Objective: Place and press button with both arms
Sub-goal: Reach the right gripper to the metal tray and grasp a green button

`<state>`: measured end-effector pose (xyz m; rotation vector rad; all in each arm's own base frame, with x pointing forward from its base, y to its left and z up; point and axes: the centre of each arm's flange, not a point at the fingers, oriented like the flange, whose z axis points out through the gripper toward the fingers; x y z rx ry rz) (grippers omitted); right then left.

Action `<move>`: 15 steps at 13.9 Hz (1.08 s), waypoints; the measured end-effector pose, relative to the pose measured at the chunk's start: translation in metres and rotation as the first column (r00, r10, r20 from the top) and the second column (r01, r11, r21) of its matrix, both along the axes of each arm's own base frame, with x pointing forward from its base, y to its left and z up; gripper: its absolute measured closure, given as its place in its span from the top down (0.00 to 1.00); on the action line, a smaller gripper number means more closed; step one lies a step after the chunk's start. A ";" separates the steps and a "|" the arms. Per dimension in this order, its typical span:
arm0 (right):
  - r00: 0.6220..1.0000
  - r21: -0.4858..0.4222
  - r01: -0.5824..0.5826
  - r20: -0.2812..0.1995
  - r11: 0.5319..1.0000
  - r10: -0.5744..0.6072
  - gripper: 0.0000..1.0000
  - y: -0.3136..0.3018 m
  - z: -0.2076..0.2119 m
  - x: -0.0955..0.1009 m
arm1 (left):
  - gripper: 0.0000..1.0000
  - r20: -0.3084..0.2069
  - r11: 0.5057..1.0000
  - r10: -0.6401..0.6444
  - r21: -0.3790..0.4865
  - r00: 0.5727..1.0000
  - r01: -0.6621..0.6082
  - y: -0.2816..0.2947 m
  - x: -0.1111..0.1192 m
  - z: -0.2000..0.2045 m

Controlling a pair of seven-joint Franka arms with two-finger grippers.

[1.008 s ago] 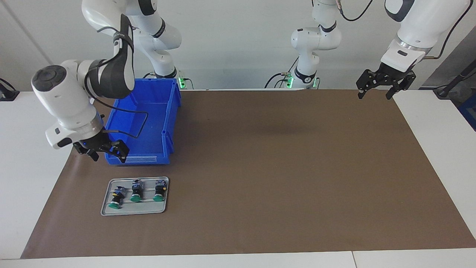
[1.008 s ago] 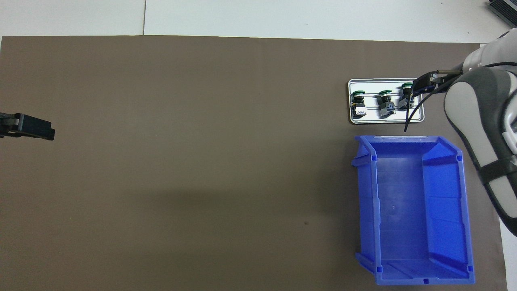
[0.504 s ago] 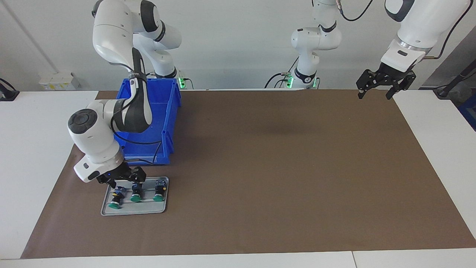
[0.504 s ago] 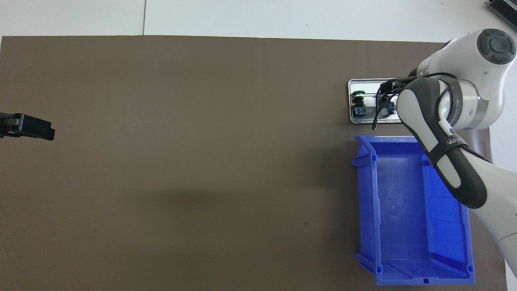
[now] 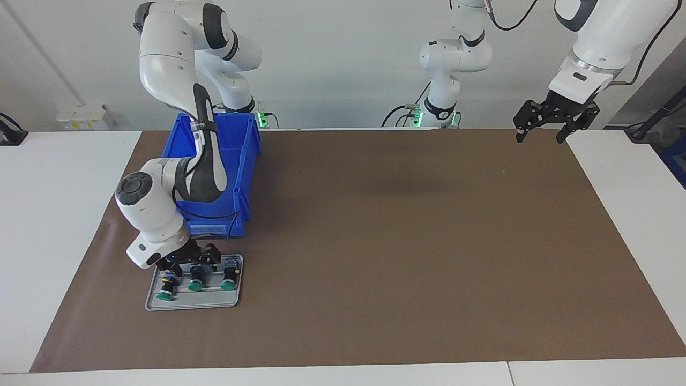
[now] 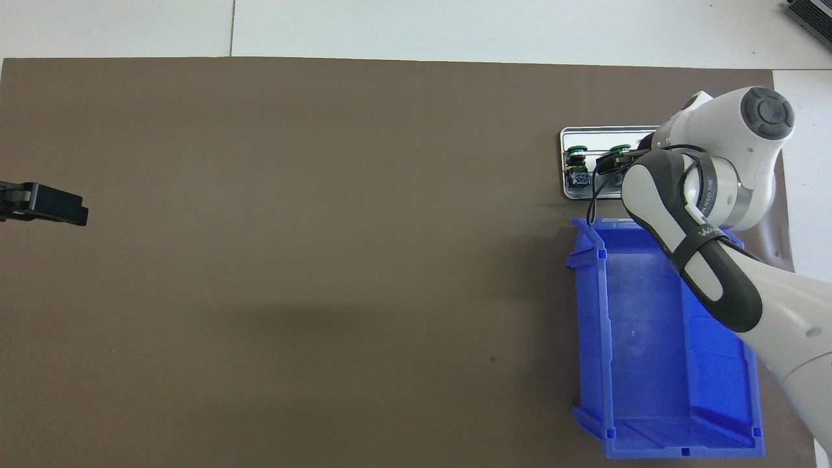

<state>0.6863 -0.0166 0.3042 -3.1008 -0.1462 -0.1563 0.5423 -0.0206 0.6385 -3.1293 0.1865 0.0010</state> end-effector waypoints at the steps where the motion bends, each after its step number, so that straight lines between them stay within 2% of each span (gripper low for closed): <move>1: 1.000 -0.001 -0.010 -0.002 1.000 0.010 1.00 0.000 -0.001 -0.001 | 1.00 0.000 1.000 0.000 0.000 1.000 0.000 0.000 0.000 0.000; 3: 1.000 -0.002 -0.022 -0.003 1.000 0.022 0.95 0.000 -0.001 -0.001 | 1.00 0.000 1.000 0.000 0.000 1.000 0.000 0.000 0.000 0.000; 5: 1.000 -0.002 -0.025 0.000 1.000 0.025 0.73 -0.001 0.000 -0.001 | 1.00 0.000 1.000 0.000 0.000 1.000 0.000 0.000 0.000 0.000; 6: 1.000 -0.002 -0.025 0.002 1.000 0.025 0.59 -0.001 0.001 -0.001 | 1.00 0.000 1.000 0.000 0.000 1.000 0.000 0.000 0.000 0.000; 8: 0.999 -0.005 -0.023 0.022 1.000 0.023 0.37 -0.002 0.003 0.000 | 1.00 0.000 1.000 0.000 0.000 1.000 0.000 0.000 0.000 0.000; 9: 0.999 -0.005 -0.021 0.028 1.000 0.021 0.33 -0.003 0.003 0.001 | 1.00 0.000 1.000 0.000 0.000 1.000 0.000 0.000 0.000 0.000; 12: 0.999 -0.005 -0.021 0.045 1.000 0.022 0.33 -0.003 0.016 0.006 | 1.00 0.000 1.000 0.000 0.000 1.000 0.000 0.000 0.000 0.000; 15: 0.997 0.000 0.065 0.041 0.998 -0.065 0.33 -0.001 0.070 0.018 | 1.00 0.000 1.000 0.000 0.000 1.000 0.000 0.000 0.000 0.000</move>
